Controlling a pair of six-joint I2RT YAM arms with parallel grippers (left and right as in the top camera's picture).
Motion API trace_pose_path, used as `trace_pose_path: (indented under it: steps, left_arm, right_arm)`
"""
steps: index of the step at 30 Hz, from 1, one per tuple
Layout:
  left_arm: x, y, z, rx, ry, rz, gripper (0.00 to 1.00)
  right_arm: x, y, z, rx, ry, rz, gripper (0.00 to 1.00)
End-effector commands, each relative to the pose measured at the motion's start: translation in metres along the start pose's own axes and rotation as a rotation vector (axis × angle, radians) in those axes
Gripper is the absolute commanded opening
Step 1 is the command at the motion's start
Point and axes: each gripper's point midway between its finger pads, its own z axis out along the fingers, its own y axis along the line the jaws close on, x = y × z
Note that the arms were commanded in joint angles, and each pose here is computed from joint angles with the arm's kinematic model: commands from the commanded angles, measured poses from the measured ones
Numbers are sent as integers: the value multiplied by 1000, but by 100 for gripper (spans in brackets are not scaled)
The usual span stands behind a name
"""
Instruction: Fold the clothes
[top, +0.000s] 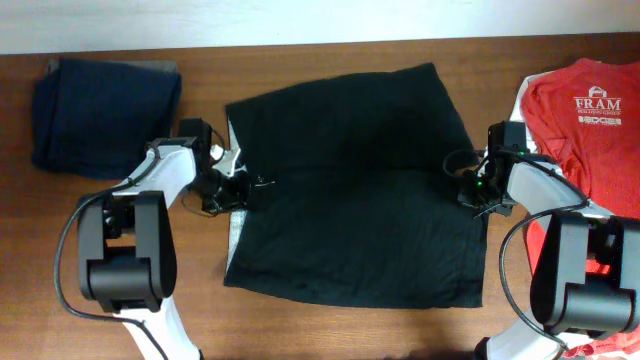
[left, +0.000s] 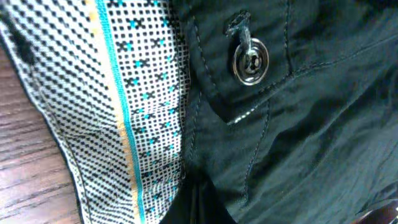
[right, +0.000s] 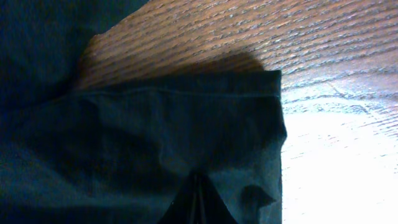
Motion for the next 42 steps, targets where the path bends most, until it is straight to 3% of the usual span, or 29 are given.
trace_pose_path:
  steps: [1, 7, 12, 13, 14, 15, 16, 18, 19, 20, 21, 22, 25, 27, 31, 37, 42]
  left_arm:
    - [7, 6, 6, -12, 26, -11, 1]
    - [-5, 42, -21, -6, -33, -123, 1]
    - [-1, 34, -16, -15, -12, -102, 2]
    - [-3, 33, -18, -10, -17, -100, 20]
    - [-13, 26, -27, 28, -43, -96, 31]
    - [-28, 10, -42, 99, -78, -80, 39]
    - [-46, -8, -60, 155, -121, -49, 45]
    - [-63, -19, -73, 152, -171, -3, 44]
    - [-62, -20, -68, 130, -160, 6, 11]
    - [-58, -21, -61, 96, -144, 19, 1]
    - [-60, -25, -52, 54, -142, 54, 1]
    - [-64, -31, -46, 34, -151, 88, 1]
    - [-71, -48, -2, -11, -132, 184, 1]
    - [-76, -30, 18, -45, -122, 158, 0]
    - [-81, 9, -2, -63, -148, -23, 0]
    - [-85, 12, 0, -71, -159, -18, 1]
    - [-119, -35, -37, 74, -241, 52, 1]
  right_arm:
    - [35, -13, 23, 46, 110, 20, 4]
    - [39, -14, 26, 54, 127, 19, 4]
    - [38, -13, 26, 44, 121, 19, 5]
    - [32, -8, 23, 20, 113, 20, 11]
    - [15, 5, 9, -35, 94, 6, 30]
    - [-5, 16, -10, -78, 71, 6, 39]
    - [-28, 27, -37, -117, 48, 5, 52]
    - [-46, 36, -88, -143, 64, 7, 56]
    - [-37, 35, -103, -132, 115, 11, 55]
    - [-19, 31, -109, -116, 192, -10, 40]
    - [-5, 27, -105, -105, 244, -15, 9]
    - [4, 26, -99, -100, 271, -12, 4]
    - [42, 19, -63, -88, 368, 14, 4]
    - [57, 12, -31, -74, 354, 10, 4]
    - [47, 1, -13, -11, 271, 39, 4]
    - [79, -7, 16, 5, 302, 58, 4]
    - [36, 3, -32, -4, 278, 48, 4]
